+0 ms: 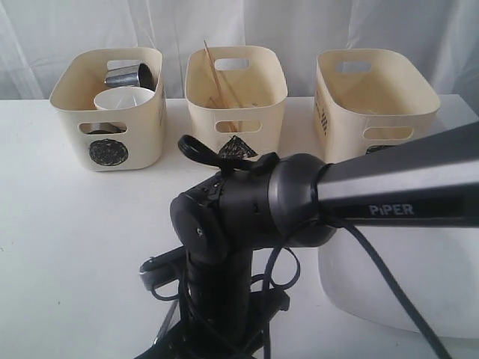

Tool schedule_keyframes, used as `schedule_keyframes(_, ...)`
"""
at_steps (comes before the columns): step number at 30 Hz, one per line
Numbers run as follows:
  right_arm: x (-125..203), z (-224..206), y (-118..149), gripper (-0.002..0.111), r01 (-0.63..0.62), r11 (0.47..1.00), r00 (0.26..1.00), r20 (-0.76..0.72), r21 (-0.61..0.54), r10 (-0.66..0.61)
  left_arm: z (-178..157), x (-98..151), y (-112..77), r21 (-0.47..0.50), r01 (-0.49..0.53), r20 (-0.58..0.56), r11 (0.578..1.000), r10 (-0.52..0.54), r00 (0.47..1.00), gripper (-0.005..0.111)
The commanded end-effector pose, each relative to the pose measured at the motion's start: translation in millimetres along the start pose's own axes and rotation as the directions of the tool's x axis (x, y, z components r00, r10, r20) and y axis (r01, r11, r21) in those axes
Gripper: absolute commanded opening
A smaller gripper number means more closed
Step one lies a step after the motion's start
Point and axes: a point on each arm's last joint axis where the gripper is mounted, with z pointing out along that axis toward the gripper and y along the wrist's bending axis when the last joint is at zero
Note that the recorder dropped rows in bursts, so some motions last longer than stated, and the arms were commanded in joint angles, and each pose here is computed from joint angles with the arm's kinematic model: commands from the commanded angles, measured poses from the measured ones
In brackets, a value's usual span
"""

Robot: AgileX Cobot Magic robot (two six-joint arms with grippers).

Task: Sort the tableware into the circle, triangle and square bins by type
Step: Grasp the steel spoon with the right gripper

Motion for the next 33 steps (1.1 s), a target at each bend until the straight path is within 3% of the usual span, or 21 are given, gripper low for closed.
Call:
schedule_keyframes(1,1,5,0,0.039,-0.007,1.000,1.000,-0.020,0.002,0.007,0,3,-0.8,0.006,0.011,-0.023,1.000,-0.010,1.000,0.000)
schedule_keyframes(9,2,12,0,0.038,-0.014,1.000,0.998,-0.057,0.011,0.014,0,3,-0.8,0.006,0.011,-0.023,1.000,-0.010,1.000,0.000)
schedule_keyframes(19,2,12,-1,0.000,-0.013,1.000,0.998,-0.056,0.015,0.014,0,3,-0.8,0.006,0.011,-0.023,1.000,-0.010,1.000,0.000)
schedule_keyframes(27,1,7,0,0.000,-0.013,1.000,1.000,-0.029,0.009,0.013,0,3,-0.8,0.006,0.011,-0.023,1.000,-0.010,1.000,0.000)
schedule_keyframes(33,2,-34,3,0.000,0.028,1.000,0.995,0.100,-0.010,-0.027,0,3,-0.8,0.006,0.011,-0.023,1.000,-0.010,1.000,0.000)
